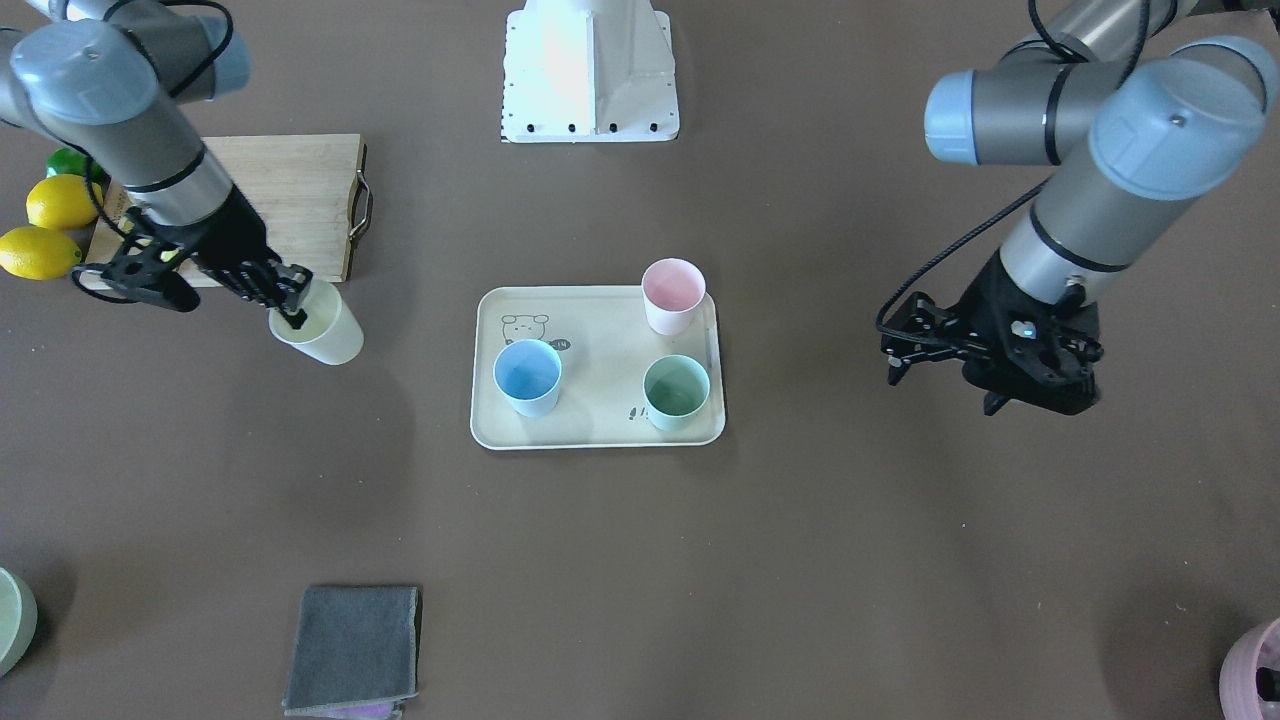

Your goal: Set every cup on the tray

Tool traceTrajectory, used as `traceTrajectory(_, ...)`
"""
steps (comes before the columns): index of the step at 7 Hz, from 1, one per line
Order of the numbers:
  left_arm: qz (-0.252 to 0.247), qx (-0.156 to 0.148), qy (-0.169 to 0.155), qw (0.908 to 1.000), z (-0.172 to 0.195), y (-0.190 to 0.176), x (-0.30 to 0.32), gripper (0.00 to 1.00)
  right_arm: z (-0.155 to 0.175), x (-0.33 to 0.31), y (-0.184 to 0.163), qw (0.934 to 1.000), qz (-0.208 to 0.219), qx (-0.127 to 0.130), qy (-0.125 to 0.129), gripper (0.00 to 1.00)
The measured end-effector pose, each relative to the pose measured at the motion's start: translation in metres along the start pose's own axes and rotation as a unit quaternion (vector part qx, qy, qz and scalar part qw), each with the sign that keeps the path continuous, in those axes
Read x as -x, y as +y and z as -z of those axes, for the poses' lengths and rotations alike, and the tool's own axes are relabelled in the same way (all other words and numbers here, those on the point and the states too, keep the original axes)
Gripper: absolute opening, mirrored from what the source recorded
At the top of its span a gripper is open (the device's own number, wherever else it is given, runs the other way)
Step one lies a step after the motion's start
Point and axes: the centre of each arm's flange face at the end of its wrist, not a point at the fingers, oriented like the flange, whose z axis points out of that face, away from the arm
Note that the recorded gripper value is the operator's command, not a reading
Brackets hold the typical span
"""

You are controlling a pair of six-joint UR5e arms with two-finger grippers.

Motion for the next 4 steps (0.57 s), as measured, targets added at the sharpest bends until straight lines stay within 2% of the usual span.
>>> traceTrajectory(2, -0.042, 0.018, -0.030, 0.9985, -0.002, -0.005, 0.100, 0.98, -0.008, 0.079, 0.062, 0.9996, -0.025, -0.008, 0.012, 0.00)
traceTrajectory(3, -0.055, 0.024, -0.041, 0.9974, -0.001, -0.004, 0.137, 0.98, -0.018, 0.098, 0.089, 0.9996, -0.020, -0.014, 0.016, 0.10)
traceTrajectory(4, -0.059, 0.027, -0.045, 0.9969, 0.001, -0.003, 0.153, 0.98, -0.029, 0.111, 0.110, 0.9996, -0.015, -0.018, 0.017, 0.53)
